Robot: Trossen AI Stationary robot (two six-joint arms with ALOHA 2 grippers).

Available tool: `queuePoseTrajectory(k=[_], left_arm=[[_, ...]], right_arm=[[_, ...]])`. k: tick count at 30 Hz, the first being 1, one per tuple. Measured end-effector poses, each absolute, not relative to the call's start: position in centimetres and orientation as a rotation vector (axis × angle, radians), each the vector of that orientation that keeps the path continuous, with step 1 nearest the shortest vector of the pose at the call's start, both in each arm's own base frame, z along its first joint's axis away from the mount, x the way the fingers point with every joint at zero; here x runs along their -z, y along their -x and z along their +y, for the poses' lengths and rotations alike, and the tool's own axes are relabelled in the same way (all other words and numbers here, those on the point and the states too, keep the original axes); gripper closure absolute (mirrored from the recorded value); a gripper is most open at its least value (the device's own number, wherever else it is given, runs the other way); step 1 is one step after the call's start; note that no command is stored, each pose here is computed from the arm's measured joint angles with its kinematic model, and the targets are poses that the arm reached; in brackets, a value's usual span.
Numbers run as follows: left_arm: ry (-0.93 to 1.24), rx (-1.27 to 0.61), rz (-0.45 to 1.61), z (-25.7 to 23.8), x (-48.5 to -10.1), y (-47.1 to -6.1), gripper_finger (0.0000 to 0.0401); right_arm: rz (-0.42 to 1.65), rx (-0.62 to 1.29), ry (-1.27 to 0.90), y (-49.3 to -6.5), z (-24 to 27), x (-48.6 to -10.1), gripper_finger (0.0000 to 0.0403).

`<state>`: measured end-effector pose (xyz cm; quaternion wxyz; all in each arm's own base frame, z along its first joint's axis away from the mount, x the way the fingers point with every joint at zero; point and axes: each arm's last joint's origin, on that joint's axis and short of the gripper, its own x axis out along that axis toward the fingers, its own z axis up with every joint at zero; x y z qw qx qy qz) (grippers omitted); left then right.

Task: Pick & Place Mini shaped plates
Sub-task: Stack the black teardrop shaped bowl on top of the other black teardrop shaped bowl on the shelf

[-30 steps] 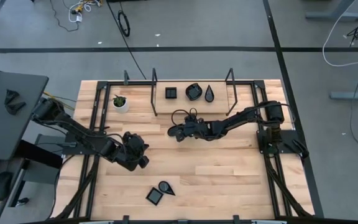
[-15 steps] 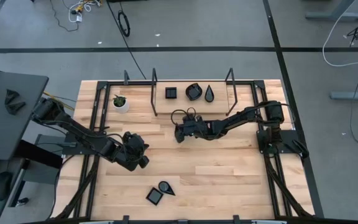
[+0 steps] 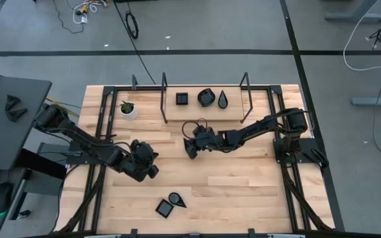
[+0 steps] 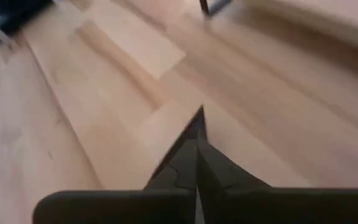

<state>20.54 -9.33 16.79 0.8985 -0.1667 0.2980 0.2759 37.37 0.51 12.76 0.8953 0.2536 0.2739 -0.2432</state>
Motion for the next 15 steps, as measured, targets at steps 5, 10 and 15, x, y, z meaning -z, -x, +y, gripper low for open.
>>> queuePoseTrajectory(k=[5,10,15], left_arm=[[0.345,-0.572,0.617,-9.32,-16.79,-20.54,0.0385],[0.341,-0.577,0.612,-9.31,-16.80,-20.54,0.0385],[0.341,-0.577,0.612,-9.31,-16.80,-20.54,0.0385]], right_arm=[[0.667,0.506,-0.556,-36.76,0.50,-12.06,0.0381],[0.682,0.483,-0.533,-36.74,0.66,-12.03,0.0320],[0.667,0.520,-0.436,-36.71,0.70,-12.09,0.0251]])
